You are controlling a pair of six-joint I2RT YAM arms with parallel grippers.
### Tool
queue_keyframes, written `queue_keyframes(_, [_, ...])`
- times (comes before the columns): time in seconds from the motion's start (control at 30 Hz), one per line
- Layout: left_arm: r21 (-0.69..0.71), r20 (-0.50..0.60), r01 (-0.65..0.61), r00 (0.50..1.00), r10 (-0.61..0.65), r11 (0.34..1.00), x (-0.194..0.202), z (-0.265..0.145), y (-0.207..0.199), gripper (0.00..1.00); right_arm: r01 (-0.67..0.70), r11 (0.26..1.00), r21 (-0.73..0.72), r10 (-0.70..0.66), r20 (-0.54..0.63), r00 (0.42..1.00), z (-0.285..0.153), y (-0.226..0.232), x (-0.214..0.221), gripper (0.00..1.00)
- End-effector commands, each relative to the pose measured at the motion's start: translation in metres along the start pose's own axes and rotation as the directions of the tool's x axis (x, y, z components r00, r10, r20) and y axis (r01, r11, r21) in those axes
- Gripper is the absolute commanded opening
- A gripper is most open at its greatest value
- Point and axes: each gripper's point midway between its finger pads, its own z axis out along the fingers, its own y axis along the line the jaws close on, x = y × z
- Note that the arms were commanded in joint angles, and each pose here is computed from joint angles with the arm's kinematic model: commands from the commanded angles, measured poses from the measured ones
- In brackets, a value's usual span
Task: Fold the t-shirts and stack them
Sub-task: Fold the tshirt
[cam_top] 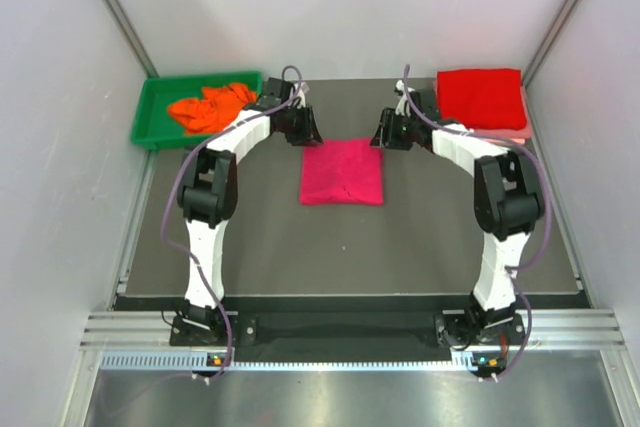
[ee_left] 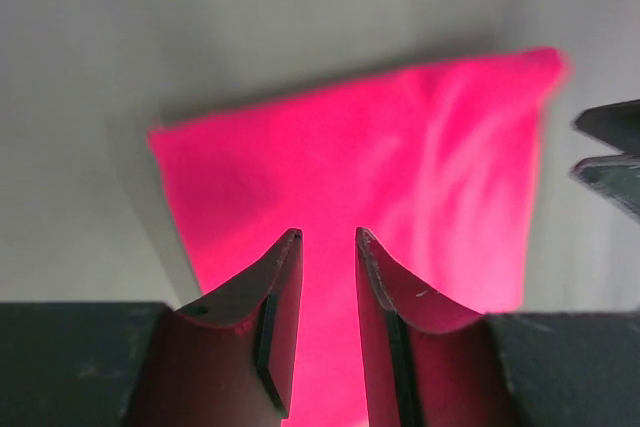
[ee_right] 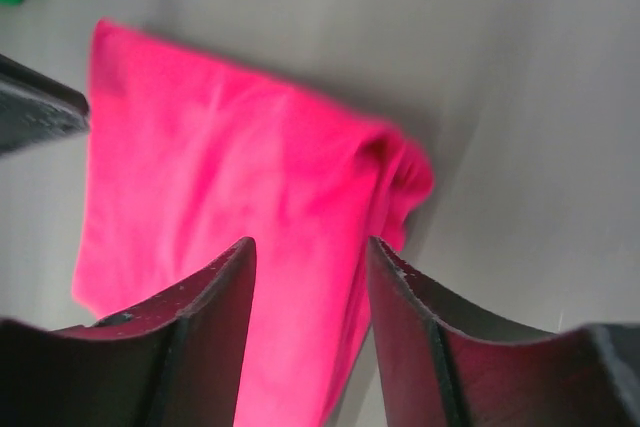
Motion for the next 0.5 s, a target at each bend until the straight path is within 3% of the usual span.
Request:
queue_keyframes(0.0, [0.005,0.03,-0.047,0.998,0.047,0.999,-0.016,0.02,0.006,0.33,0.006,0.999,0.036,-0.007,0.016,1.0,0.021,-0.015,-0.017,0.46])
queue_keyframes(0.03, [-0.005,0.034,-0.051,0.998,0.052,0.999,-0.019,0.024,0.009,0.33,0.005,0.999,0.043,-0.006,0.033,0.999,0.025,-0.019,-0.024,0.45])
queue_keyframes(0.17, [-0.083,0.031,-0.052,0.998,0.055,0.995,-0.017,0.039,0.031,0.33,-0.026,0.997,0.078,0.022,0.053,0.998,0.042,-0.05,-0.024,0.13])
queue_keyframes(0.23, [-0.146,0.031,-0.047,0.998,0.052,0.988,-0.016,0.043,0.046,0.33,-0.047,0.993,0.109,0.042,0.055,0.998,0.046,-0.068,-0.023,0.08])
queue_keyframes(0.4, [-0.116,0.044,-0.056,0.997,0.061,0.992,-0.025,0.032,0.031,0.34,-0.037,0.993,0.114,0.03,0.068,0.997,0.04,-0.073,-0.033,0.04])
queue_keyframes(0.47, [-0.074,0.048,-0.057,0.997,0.06,0.996,-0.033,0.02,0.015,0.34,-0.029,0.996,0.081,0.022,0.082,0.996,0.029,-0.061,-0.043,0.13])
